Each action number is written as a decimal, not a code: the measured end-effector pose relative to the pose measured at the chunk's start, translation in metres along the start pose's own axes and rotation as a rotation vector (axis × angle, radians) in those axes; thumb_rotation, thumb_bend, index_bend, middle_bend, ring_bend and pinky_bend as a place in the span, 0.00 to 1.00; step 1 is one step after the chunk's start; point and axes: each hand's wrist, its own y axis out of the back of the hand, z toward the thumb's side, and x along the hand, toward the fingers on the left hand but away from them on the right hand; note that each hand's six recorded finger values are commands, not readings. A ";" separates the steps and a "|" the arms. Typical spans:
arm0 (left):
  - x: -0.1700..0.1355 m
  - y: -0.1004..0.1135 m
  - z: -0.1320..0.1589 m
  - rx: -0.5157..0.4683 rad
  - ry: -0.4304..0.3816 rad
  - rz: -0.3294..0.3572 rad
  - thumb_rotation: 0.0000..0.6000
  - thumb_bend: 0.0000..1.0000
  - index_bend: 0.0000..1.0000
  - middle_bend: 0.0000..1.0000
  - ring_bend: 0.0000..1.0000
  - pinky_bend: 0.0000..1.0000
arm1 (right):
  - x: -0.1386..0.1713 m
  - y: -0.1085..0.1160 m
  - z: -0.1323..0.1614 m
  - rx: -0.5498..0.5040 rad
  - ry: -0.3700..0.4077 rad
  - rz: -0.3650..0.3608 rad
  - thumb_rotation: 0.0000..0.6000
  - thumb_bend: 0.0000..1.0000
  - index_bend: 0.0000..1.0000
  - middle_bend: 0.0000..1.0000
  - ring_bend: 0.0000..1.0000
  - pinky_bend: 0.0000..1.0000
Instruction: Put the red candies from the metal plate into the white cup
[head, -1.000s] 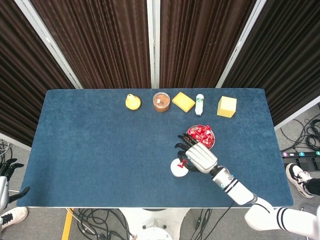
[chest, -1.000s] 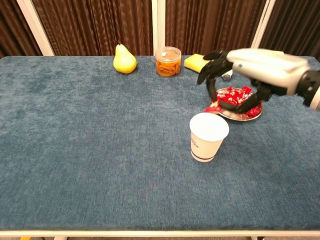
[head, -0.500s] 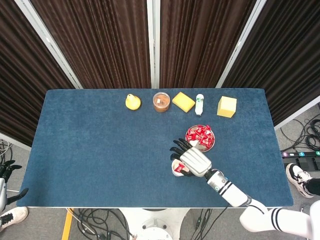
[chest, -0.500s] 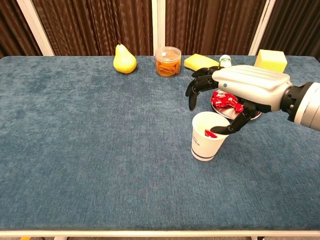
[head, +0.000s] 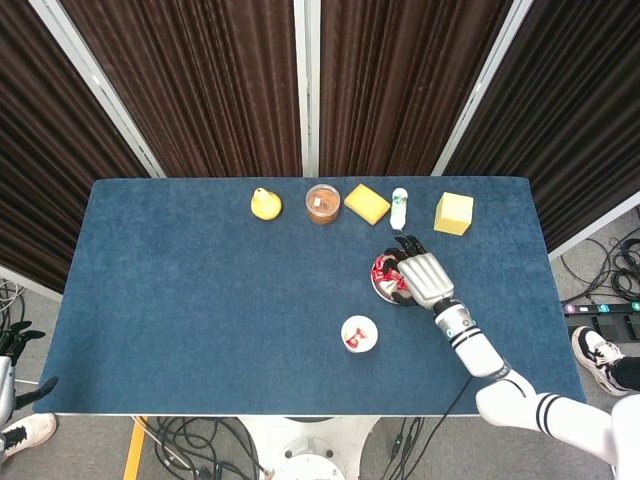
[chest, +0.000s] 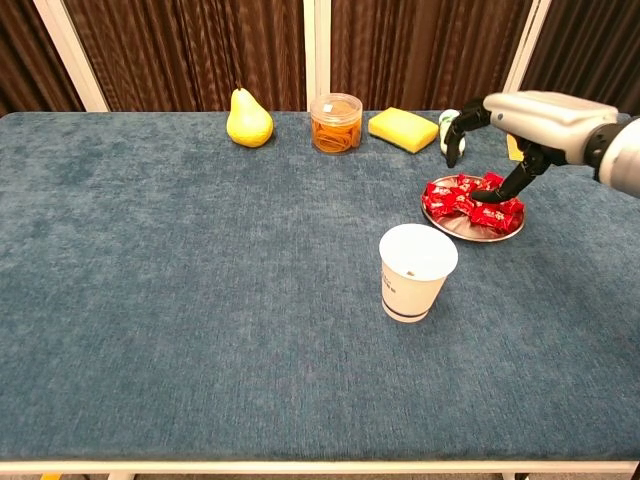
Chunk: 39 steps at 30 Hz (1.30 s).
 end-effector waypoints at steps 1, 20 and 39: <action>0.000 0.000 -0.001 0.001 0.003 0.000 1.00 0.13 0.37 0.31 0.27 0.26 | -0.005 -0.004 -0.003 0.003 -0.016 0.011 1.00 0.21 0.42 0.20 0.00 0.00; -0.002 -0.001 -0.006 0.001 0.019 -0.003 1.00 0.13 0.37 0.31 0.27 0.27 | -0.057 -0.039 -0.001 0.042 -0.111 0.095 1.00 0.23 0.44 0.20 0.00 0.00; -0.004 -0.002 -0.010 -0.011 0.030 -0.005 1.00 0.13 0.37 0.31 0.27 0.27 | -0.063 -0.050 0.005 0.072 -0.112 0.111 1.00 0.35 0.54 0.21 0.00 0.00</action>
